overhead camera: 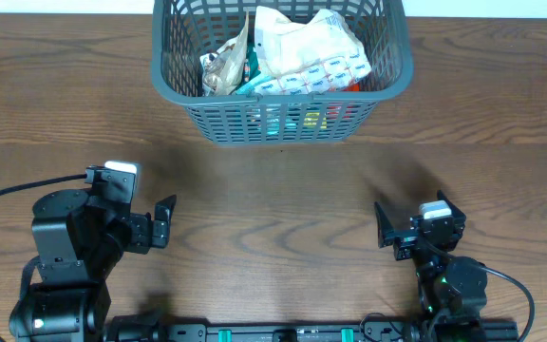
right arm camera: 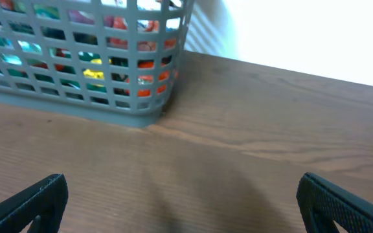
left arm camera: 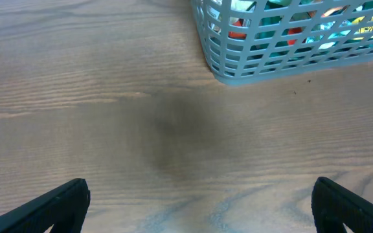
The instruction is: Pack container
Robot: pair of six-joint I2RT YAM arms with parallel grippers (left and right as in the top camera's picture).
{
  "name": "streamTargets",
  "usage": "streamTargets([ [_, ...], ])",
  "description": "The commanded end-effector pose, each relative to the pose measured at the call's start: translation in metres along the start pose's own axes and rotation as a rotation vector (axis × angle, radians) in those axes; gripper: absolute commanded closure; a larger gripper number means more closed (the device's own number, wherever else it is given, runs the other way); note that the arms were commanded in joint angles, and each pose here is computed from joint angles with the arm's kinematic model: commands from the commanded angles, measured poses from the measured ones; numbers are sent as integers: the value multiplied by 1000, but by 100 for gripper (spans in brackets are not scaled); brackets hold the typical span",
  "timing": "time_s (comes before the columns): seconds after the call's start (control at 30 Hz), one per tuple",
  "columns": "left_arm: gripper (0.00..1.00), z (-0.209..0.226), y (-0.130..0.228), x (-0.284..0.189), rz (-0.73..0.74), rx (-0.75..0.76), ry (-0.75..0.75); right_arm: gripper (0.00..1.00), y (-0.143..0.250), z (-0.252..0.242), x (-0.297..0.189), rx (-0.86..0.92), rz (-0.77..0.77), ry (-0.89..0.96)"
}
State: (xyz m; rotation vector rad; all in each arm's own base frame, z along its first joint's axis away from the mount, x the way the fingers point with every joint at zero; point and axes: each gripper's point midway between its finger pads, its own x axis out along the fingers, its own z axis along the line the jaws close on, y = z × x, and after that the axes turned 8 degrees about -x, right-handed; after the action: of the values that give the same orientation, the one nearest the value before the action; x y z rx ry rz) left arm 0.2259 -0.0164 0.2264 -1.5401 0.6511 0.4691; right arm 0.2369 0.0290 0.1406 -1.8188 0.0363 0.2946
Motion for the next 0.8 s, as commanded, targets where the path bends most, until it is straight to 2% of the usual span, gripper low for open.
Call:
streamTargets([
  [0.0,1,-1,-1,-1,-5,-3,6,1,1,-11,-1,-25,4,66],
  [0.37,1,-1,-2,-1,-6,-3,6,1,5,-25,-2,-16,24,145],
  [0.57,1,-1,-2,-1,-6,-3,6,1,8,-43,-6,130,29,245],
  [0.77,1,-1,-2,-1,-6,-3,6,1,8,-42,-5,129,27,243],
])
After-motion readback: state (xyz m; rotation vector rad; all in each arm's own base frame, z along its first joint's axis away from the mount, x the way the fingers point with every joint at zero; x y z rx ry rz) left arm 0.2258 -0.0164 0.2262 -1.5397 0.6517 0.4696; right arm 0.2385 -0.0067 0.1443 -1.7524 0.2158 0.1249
